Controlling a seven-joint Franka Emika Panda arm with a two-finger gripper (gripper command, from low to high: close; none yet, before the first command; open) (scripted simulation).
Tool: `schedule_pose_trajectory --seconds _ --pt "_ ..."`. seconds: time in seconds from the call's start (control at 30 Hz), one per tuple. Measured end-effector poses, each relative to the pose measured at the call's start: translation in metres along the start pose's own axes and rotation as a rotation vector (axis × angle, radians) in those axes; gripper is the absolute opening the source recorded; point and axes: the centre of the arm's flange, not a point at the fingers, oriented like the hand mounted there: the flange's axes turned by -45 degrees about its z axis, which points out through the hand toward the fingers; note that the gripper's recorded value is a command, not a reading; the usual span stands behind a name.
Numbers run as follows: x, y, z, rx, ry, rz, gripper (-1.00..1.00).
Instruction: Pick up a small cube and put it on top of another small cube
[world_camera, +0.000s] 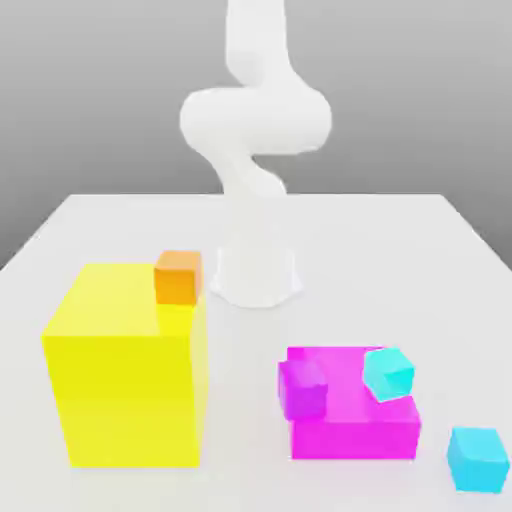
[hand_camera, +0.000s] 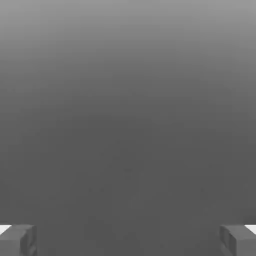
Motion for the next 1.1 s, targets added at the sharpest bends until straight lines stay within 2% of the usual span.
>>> schedule_pose_trajectory --seconds 0.23,0.43,0.67,0.9,1.07,1.1 --pt "-0.010 -0.055 0.130 0.156 -0.170 -0.302 0.00" --pt "-0.048 -0.117 0.229 0.275 -0.299 -0.565 0.00" --pt "-0.128 -0.200 0.324 0.405 -0.436 -0.903 0.00" --pt "-0.230 -0.247 0.399 0.496 -0.571 -1.221 0.00" --pt "-0.286 -0.258 0.449 0.516 -0.599 -1.298 0.00" --pt "-0.294 -0.258 0.457 0.516 -0.600 -1.299 -1.00"
